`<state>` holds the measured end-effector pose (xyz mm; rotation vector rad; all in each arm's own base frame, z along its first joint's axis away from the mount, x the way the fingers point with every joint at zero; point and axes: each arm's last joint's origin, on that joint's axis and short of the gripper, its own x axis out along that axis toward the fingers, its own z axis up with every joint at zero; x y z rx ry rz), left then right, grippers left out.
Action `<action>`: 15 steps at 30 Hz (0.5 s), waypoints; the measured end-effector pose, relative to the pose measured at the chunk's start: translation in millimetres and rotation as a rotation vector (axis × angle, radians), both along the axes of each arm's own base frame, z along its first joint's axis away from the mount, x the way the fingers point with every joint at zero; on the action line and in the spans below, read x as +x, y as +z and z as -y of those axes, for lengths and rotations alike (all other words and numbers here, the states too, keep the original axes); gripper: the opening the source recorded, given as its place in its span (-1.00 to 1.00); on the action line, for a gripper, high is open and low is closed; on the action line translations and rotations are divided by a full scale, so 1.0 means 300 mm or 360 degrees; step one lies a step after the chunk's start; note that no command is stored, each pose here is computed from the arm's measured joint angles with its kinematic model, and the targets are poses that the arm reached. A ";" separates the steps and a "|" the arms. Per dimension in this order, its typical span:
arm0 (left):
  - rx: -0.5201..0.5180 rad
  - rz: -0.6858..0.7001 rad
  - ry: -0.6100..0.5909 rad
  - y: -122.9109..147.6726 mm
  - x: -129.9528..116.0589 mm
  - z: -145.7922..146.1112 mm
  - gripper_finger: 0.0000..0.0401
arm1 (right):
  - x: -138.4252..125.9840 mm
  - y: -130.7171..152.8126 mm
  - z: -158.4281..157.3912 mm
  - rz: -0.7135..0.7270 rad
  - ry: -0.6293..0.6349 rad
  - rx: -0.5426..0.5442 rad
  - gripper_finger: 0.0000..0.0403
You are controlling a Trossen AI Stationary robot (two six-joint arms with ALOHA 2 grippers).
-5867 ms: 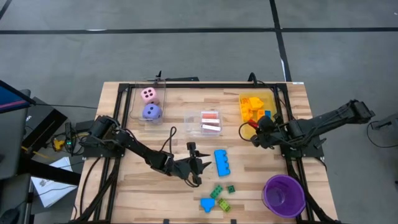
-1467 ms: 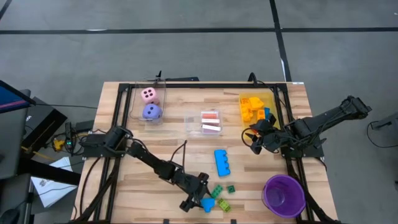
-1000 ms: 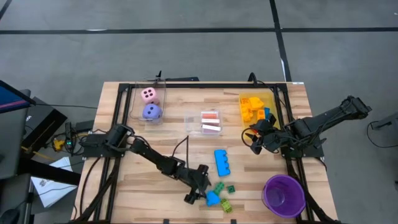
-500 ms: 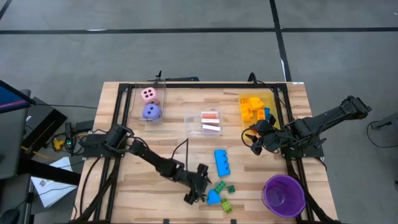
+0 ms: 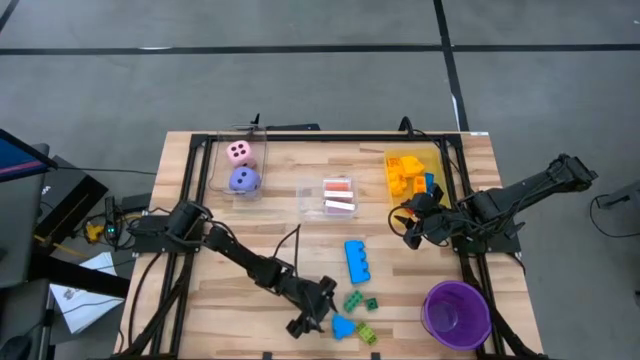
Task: Pick & Place Toys
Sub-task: Put the blue game piece into the yellow bin
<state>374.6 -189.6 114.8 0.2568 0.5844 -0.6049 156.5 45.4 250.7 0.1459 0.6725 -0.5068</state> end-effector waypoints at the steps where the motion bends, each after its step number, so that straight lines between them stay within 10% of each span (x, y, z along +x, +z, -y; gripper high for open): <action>1: -0.0014 -0.0013 -0.0017 -0.001 -0.001 0.001 0.46 | 0.000 0.000 0.000 0.0000 0.0000 0.0000 -0.06; 15: -0.0039 0.0197 -0.0030 0.028 0.019 0.009 0.42 | 0.000 0.000 0.000 0.0000 0.0000 0.0000 -0.06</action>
